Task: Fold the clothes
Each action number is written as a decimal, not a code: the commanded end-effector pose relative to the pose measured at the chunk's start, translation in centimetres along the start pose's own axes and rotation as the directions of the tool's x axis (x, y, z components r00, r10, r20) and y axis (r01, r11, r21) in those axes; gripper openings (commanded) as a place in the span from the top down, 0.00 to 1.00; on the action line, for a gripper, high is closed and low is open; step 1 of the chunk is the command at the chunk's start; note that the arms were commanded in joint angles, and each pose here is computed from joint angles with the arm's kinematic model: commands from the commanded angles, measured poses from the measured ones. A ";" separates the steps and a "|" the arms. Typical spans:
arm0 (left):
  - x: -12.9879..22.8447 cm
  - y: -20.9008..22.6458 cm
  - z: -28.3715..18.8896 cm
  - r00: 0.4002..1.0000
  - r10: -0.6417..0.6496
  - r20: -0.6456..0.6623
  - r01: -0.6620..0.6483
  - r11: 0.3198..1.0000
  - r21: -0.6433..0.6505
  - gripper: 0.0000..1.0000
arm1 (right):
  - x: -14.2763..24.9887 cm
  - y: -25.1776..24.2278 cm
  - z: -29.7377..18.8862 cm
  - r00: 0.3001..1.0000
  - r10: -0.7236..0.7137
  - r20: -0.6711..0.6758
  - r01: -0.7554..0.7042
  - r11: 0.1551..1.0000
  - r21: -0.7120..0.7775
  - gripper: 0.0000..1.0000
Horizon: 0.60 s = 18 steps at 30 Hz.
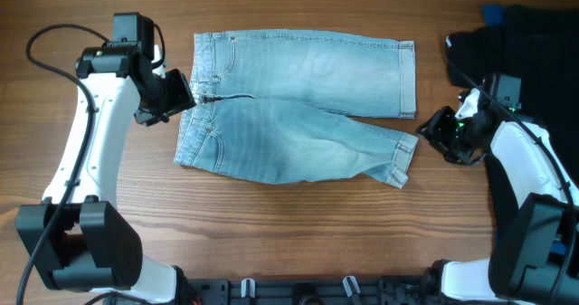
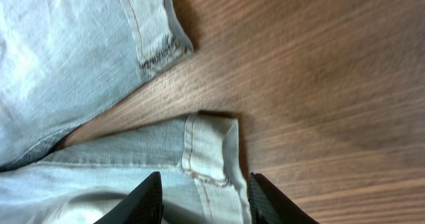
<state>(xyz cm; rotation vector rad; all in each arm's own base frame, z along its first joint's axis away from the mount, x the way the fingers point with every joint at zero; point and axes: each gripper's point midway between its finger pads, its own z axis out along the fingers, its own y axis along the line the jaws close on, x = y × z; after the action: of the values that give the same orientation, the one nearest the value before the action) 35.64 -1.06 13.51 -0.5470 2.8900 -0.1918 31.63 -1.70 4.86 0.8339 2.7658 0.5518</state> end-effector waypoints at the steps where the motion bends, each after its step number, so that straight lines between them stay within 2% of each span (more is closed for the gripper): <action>1: -0.2 0.2 0.6 1.000 -0.006 -0.001 0.006 1.000 -0.008 0.41 | 0.2 0.8 0.0 0.999 -0.044 -0.019 0.043 0.998 -0.041 0.59; 2: -0.3 0.2 0.6 1.000 -0.005 0.003 0.005 1.000 -0.006 0.41 | 0.5 1.3 0.0 0.996 -0.083 -0.029 0.081 0.995 -0.065 0.64; 3: -0.3 0.2 0.6 1.000 -0.005 0.005 0.005 1.000 -0.005 0.42 | 1.2 1.7 0.1 0.993 -0.106 -0.053 0.102 0.992 -0.073 0.87; 4: -0.3 0.2 0.6 1.000 -0.005 0.005 0.005 1.000 -0.005 0.50 | 1.4 1.7 0.3 0.992 -0.108 -0.060 0.104 0.992 -0.072 0.96; 7: 0.1 -0.2 0.9 1.000 -0.005 -0.012 0.005 1.000 0.014 0.93 | 2.2 1.9 1.4 0.987 -0.122 -0.103 0.116 0.991 -0.064 0.96; 8: 0.5 -0.5 1.1 1.000 -0.005 -0.030 0.006 0.999 0.036 0.96 | 2.7 2.3 1.8 0.984 -0.132 -0.123 0.124 0.989 -0.075 0.96; 11: 1.7 -0.3 2.2 0.997 -0.009 -0.071 0.012 0.999 0.042 0.96 | 4.2 3.2 3.1 0.968 -0.187 -0.166 0.182 0.982 -0.049 0.96; 15: 4.1 0.4 5.3 0.992 -0.014 -0.126 0.021 0.998 0.052 0.96 | 4.1 1.3 4.2 0.961 -0.229 -0.156 0.248 0.961 0.120 0.96; 16: 4.4 0.6 6.1 0.992 -0.014 -0.125 0.021 0.998 0.052 0.92 | 4.0 1.2 4.2 0.961 -0.230 -0.153 0.250 0.960 0.130 0.96; 17: 4.1 0.8 6.4 0.994 -0.015 -0.112 0.021 0.998 0.052 0.74 | 3.8 1.3 4.3 0.962 -0.232 -0.147 0.251 0.960 0.127 0.96; 18: 3.5 0.9 6.4 0.996 -0.014 -0.090 0.019 0.998 0.059 0.61 | 3.7 1.3 4.3 0.962 -0.235 -0.141 0.253 0.959 0.125 0.96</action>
<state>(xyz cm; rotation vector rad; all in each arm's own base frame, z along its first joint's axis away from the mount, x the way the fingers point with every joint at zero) 33.11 -2.40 7.02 -0.5628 2.9743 -0.2894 30.08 3.44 1.61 0.5100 2.9922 0.4513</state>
